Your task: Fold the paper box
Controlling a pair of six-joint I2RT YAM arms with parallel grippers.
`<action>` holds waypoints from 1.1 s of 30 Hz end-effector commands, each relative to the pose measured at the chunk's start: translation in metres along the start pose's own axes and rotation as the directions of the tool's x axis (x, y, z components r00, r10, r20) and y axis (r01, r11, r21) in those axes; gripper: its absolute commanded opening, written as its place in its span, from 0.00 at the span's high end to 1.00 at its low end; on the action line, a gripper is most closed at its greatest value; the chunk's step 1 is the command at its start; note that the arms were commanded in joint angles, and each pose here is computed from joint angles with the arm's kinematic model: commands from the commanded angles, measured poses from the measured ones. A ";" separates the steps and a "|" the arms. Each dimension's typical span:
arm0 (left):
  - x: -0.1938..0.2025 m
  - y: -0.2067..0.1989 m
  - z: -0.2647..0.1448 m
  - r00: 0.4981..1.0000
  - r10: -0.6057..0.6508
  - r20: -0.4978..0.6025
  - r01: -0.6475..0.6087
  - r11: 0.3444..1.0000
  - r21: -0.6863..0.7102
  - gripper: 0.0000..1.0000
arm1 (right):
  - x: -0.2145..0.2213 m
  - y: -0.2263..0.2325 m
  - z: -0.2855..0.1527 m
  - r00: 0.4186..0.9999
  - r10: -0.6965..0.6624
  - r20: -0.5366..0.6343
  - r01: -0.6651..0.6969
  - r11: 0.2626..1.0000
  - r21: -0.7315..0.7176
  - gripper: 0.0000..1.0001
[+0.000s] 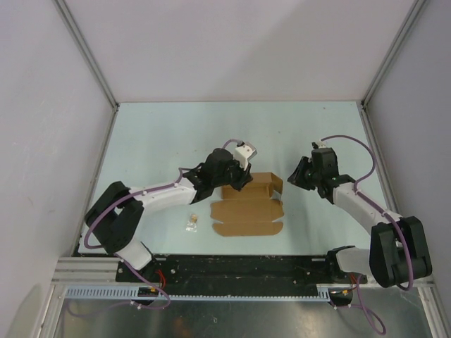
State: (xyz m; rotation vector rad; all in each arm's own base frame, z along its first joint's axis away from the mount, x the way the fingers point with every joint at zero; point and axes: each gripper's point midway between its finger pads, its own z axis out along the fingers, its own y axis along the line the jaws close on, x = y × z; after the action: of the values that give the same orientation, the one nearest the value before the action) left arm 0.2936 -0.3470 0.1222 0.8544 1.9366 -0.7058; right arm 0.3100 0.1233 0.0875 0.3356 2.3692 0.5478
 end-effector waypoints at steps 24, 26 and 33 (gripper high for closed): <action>0.004 -0.003 0.007 1.000 0.024 0.000 -0.024 0.999 0.038 0.82 | 0.011 0.012 0.017 0.998 -0.021 -0.060 0.016 0.996 -0.083 0.76; 0.004 -0.003 0.007 1.000 0.024 0.000 -0.024 0.999 0.037 0.82 | 0.013 0.013 0.016 0.998 -0.027 -0.064 0.021 0.996 -0.085 0.76; 0.002 -0.004 0.006 1.000 0.025 0.003 -0.025 0.999 0.039 0.82 | 0.021 0.021 0.010 0.996 -0.043 -0.081 0.035 0.994 -0.101 0.77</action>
State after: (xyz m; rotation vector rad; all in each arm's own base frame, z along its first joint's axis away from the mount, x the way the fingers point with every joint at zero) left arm 0.2922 -0.3494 0.1112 0.8706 1.9564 -0.7159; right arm 0.3070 0.1460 0.0713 0.2627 2.4282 0.6449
